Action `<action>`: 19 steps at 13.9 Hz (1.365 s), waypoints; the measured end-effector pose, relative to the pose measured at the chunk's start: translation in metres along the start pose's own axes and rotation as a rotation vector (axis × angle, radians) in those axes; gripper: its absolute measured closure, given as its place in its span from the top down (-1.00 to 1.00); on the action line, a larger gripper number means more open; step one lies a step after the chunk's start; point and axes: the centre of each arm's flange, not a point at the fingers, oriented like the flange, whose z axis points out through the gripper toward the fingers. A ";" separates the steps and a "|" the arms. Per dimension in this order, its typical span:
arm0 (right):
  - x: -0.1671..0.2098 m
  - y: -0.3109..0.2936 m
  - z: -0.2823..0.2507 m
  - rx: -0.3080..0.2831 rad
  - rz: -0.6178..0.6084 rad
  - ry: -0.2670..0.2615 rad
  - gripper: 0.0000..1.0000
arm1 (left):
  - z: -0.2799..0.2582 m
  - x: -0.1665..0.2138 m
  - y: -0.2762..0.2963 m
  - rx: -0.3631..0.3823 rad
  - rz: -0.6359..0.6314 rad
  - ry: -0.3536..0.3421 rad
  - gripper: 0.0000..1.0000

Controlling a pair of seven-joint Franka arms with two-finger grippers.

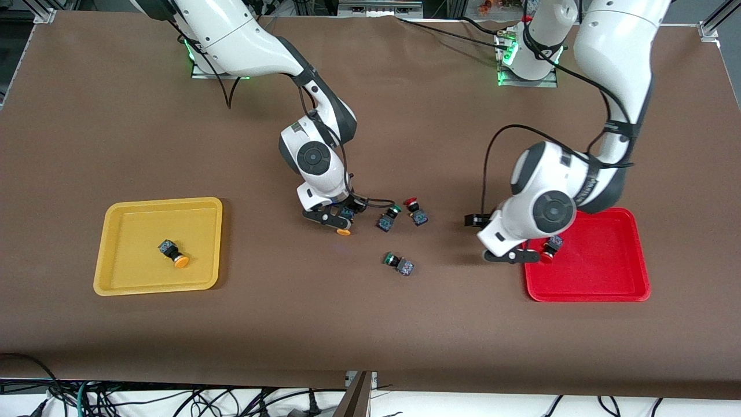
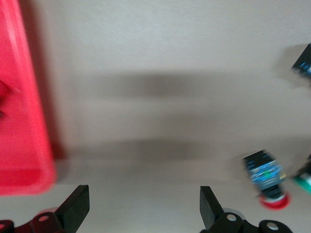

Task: Place red and yellow buttons in trays
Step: 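Grasp second yellow button with the right gripper while the left gripper grasps red, then place yellow button in yellow tray with the right gripper while the left gripper lifts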

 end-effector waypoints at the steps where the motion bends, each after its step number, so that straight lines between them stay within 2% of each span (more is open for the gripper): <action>1: 0.009 0.007 -0.005 -0.030 -0.024 -0.001 -0.23 | 0.007 -0.006 0.020 -0.012 -0.081 0.009 1.00; 4: 0.052 0.046 -0.054 -0.148 -0.159 -0.032 -0.23 | 0.034 -0.025 0.086 -0.060 -0.364 0.061 1.00; 6: 0.089 0.086 -0.097 -0.202 -0.261 -0.048 -0.23 | 0.058 -0.040 0.124 -0.085 -0.478 0.088 1.00; 10: 0.156 0.187 -0.130 -0.277 -0.462 -0.070 -0.23 | 0.086 -0.041 0.128 -0.062 -0.523 0.083 1.00; 12: 0.177 0.243 -0.131 -0.302 -0.507 -0.106 -0.23 | 0.091 -0.042 0.125 -0.053 -0.525 0.078 1.00; 13: 0.183 0.265 -0.130 -0.294 -0.513 -0.126 -0.23 | 0.094 -0.043 0.125 -0.050 -0.524 0.075 0.99; 14: 0.187 0.284 -0.127 -0.273 -0.509 -0.147 -0.23 | 0.099 -0.046 0.127 -0.051 -0.519 0.075 0.87; 15: 0.188 0.299 -0.121 -0.244 -0.501 -0.167 -0.23 | 0.106 -0.051 0.131 -0.053 -0.511 0.077 0.87; 16: 0.189 0.310 -0.115 -0.219 -0.501 -0.178 -0.23 | 0.113 -0.056 0.136 -0.052 -0.503 0.077 0.73; 19: 0.194 0.335 -0.096 -0.192 -0.506 -0.174 -0.22 | 0.121 -0.063 0.143 -0.054 -0.490 0.087 0.07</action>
